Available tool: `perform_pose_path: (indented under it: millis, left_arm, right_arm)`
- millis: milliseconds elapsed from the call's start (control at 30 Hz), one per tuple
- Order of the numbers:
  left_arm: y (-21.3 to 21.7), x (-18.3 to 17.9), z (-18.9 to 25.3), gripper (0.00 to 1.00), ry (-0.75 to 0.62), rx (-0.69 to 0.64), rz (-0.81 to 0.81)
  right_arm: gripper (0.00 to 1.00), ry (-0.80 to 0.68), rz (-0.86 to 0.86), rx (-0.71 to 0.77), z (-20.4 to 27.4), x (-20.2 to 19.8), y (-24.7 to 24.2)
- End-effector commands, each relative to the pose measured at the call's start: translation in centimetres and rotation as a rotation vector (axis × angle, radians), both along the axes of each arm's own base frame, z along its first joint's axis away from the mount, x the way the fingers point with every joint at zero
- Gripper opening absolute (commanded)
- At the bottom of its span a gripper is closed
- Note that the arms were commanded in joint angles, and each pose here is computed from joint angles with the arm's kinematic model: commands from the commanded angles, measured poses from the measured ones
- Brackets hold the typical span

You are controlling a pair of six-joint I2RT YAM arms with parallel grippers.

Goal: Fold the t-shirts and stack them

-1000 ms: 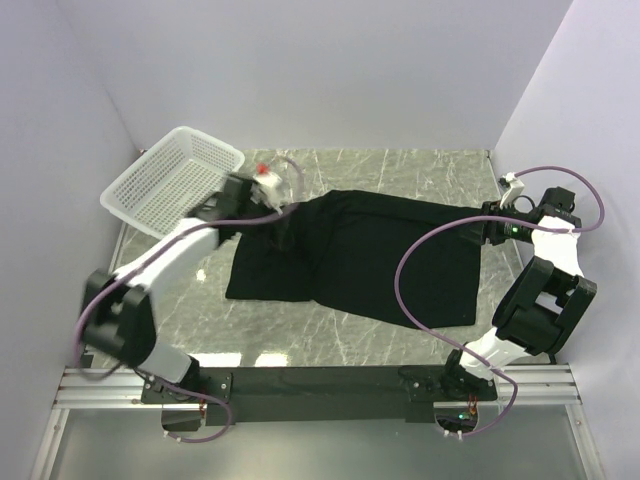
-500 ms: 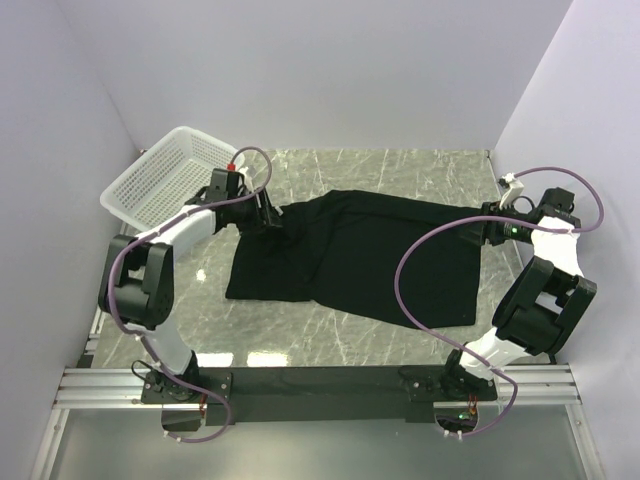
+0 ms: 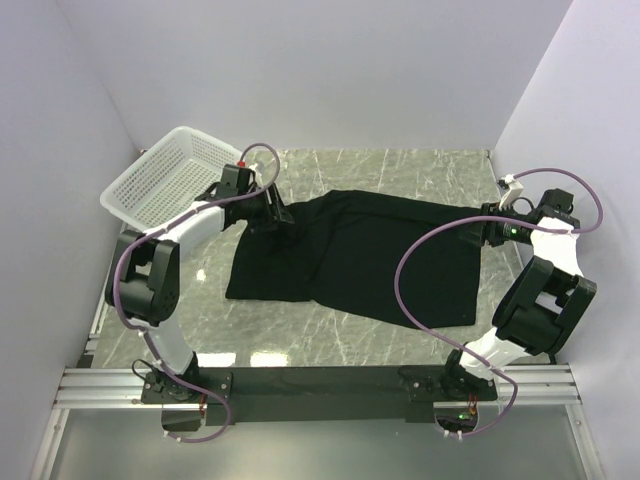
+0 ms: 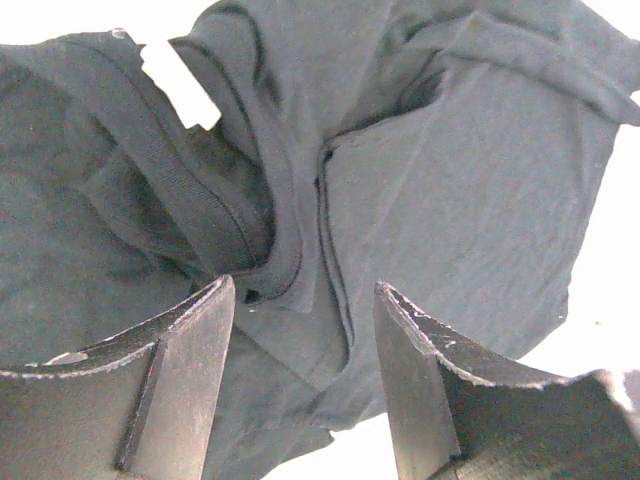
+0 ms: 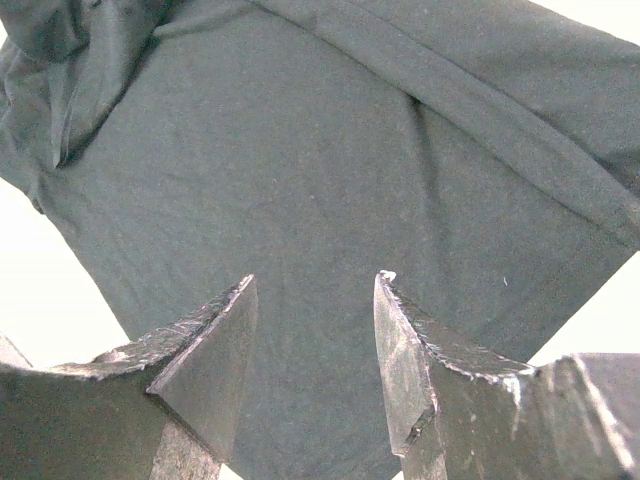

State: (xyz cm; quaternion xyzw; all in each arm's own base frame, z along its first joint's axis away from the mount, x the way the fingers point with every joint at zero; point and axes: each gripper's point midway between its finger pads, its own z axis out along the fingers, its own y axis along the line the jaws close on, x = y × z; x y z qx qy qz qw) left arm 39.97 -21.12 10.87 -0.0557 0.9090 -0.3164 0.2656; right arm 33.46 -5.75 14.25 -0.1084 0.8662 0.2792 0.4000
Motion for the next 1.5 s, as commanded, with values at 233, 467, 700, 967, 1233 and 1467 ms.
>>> perform_pose_path:
  millis: [233, 467, 700, 967, 1233, 1467]
  left_arm:
    - [0.6, -0.1, 0.7, 0.63, 0.019, 0.087, 0.052]
    - [-1.5, 0.3, -0.8, 0.60, 0.036, 0.046, 0.054]
    - [-1.7, 3.2, 0.1, 0.36, -0.014, 0.030, 0.121]
    - [0.4, 8.8, 2.7, 0.01, -0.132, 0.042, 0.230]
    - [1.2, 15.5, 3.4, 0.01, -0.277, 0.062, 0.245]
    - [2.8, 19.8, 2.8, 0.01, -0.335, 0.116, 0.320]
  right_arm:
    - [0.57, -0.039, 0.006, -0.005, 0.9, 0.4, 0.2]
    - [0.57, -0.043, 0.008, -0.005, 1.1, 0.5, 0.2]
    - [0.57, -0.050, 0.012, -0.018, 1.3, 0.1, 0.1]
    - [0.57, -0.050, 0.011, -0.010, 1.1, 0.2, 0.2]
    - [0.57, -0.051, -0.016, -0.026, 0.9, 0.6, -0.4]
    - [0.57, -0.049, -0.077, -0.089, 0.3, 1.6, -2.3]
